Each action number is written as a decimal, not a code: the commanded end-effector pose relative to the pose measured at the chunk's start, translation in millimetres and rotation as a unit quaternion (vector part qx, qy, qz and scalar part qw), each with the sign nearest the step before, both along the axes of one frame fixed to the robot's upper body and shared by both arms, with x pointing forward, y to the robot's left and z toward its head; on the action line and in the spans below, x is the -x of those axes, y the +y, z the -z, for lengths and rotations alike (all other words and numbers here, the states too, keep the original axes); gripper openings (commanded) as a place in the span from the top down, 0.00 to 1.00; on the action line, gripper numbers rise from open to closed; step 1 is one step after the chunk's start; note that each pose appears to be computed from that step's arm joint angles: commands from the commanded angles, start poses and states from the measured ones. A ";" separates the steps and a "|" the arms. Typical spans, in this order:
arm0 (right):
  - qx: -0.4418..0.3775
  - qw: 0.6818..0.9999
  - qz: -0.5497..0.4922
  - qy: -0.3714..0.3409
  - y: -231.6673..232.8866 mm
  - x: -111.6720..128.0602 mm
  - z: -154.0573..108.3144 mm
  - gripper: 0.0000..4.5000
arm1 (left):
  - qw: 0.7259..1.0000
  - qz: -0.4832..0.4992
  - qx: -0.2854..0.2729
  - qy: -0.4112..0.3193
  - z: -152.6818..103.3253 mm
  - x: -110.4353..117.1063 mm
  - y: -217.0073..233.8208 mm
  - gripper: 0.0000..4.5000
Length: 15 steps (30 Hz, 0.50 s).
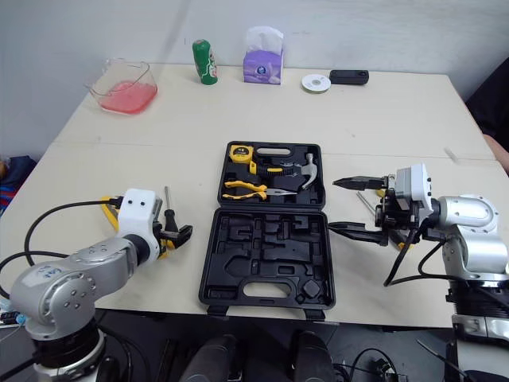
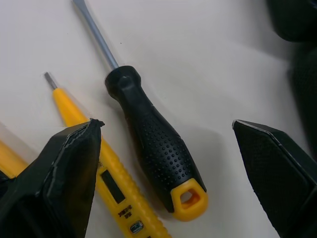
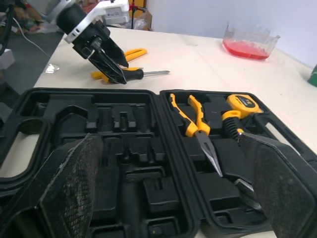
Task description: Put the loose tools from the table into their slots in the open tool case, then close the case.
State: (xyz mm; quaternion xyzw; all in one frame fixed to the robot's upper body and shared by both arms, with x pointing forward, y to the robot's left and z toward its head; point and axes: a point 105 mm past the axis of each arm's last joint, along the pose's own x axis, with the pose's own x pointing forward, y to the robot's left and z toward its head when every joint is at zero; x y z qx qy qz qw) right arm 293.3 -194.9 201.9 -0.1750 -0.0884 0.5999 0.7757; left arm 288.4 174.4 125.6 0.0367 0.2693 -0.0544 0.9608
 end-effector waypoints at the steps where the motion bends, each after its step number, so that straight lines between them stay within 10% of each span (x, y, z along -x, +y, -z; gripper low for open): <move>1: -0.011 1.000 0.009 -0.026 -3.7 4.3 -11.7 0.00 | 1.000 0.000 -0.006 -0.004 -1.0 -2.9 1.3 0.01; 13: -0.007 1.000 0.019 -0.020 -17.8 6.7 1.3 0.00 | 1.000 0.011 -0.004 0.007 4.2 -7.2 -1.2 0.01; 15: -0.006 1.000 0.020 -0.019 -20.6 7.3 4.3 0.00 | 1.000 0.012 -0.005 0.009 4.7 -6.7 -0.3 0.13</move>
